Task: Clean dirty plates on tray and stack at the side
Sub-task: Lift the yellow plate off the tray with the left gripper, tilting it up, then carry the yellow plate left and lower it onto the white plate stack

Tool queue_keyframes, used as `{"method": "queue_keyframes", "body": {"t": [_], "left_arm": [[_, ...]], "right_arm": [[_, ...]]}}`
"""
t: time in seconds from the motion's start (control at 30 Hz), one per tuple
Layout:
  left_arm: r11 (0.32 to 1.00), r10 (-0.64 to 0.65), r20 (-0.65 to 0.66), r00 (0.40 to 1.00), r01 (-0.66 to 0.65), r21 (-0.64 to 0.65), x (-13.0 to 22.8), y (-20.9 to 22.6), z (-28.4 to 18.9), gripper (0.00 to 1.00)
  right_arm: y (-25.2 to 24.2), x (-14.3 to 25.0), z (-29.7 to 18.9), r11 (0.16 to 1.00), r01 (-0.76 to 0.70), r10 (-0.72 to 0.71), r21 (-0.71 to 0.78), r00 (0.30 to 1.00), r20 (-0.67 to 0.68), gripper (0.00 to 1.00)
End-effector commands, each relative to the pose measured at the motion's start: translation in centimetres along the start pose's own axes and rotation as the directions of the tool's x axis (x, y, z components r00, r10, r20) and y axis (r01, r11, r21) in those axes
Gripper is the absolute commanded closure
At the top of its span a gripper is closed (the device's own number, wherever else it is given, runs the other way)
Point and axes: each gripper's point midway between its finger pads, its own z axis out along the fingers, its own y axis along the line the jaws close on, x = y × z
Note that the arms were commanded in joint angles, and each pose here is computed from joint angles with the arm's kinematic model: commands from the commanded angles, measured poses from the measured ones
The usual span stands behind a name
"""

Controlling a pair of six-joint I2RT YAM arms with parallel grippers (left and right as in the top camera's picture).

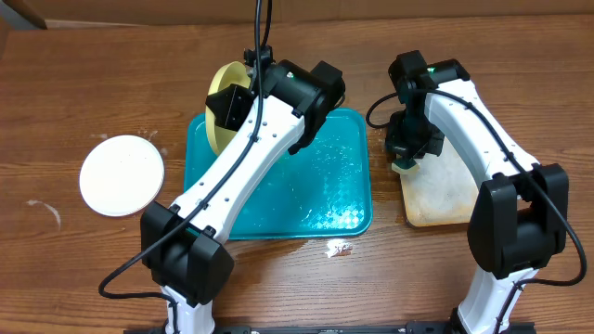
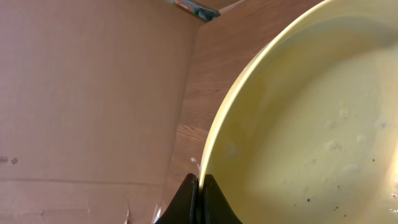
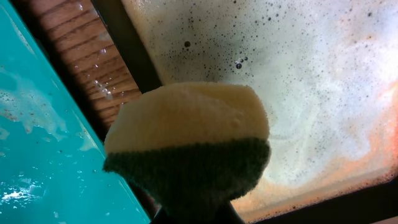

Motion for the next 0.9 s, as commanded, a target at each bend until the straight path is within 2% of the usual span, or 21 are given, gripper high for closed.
{"method": "queue_keyframes", "body": {"t": [0.0,0.2,0.6,0.67,0.73,0.87], "left_arm": [[0.999,-0.019,0.015,1.0,0.02,-0.035,-0.5,1.2,0.3,0.96],[0.997,-0.018,0.047,0.999,0.022,-0.079,-1.0,2.0,0.3,0.96],[0.995,-0.036,0.023,0.999,0.038,-0.091,-0.8,2.6,1.3,0.96],[0.998,-0.045,-0.017,0.999,0.044,-0.049,-0.2,1.9,1.6,0.96],[0.996,-0.059,-0.11,0.992,0.065,0.056,1.2,0.1,1.9,0.96],[0.933,-0.132,-0.322,0.937,0.228,0.278,3.4,-4.4,1.4,0.96]], "right_arm": [[-0.3,0.0,-0.7,1.0,-0.005,0.005,-0.006,1.0,0.017,0.96],[-0.3,0.1,-0.7,1.0,-0.004,0.004,-0.004,1.0,0.014,0.96],[-0.6,0.0,-0.7,1.0,-0.004,0.004,0.011,1.0,0.02,0.96],[-0.6,0.0,-0.7,1.0,-0.004,0.004,0.01,1.0,0.019,0.96],[-0.6,0.0,-0.7,1.0,-0.004,0.004,0.011,1.0,0.018,0.96],[-0.6,0.1,-0.7,1.0,-0.004,0.004,0.012,1.0,0.017,0.96]]}}
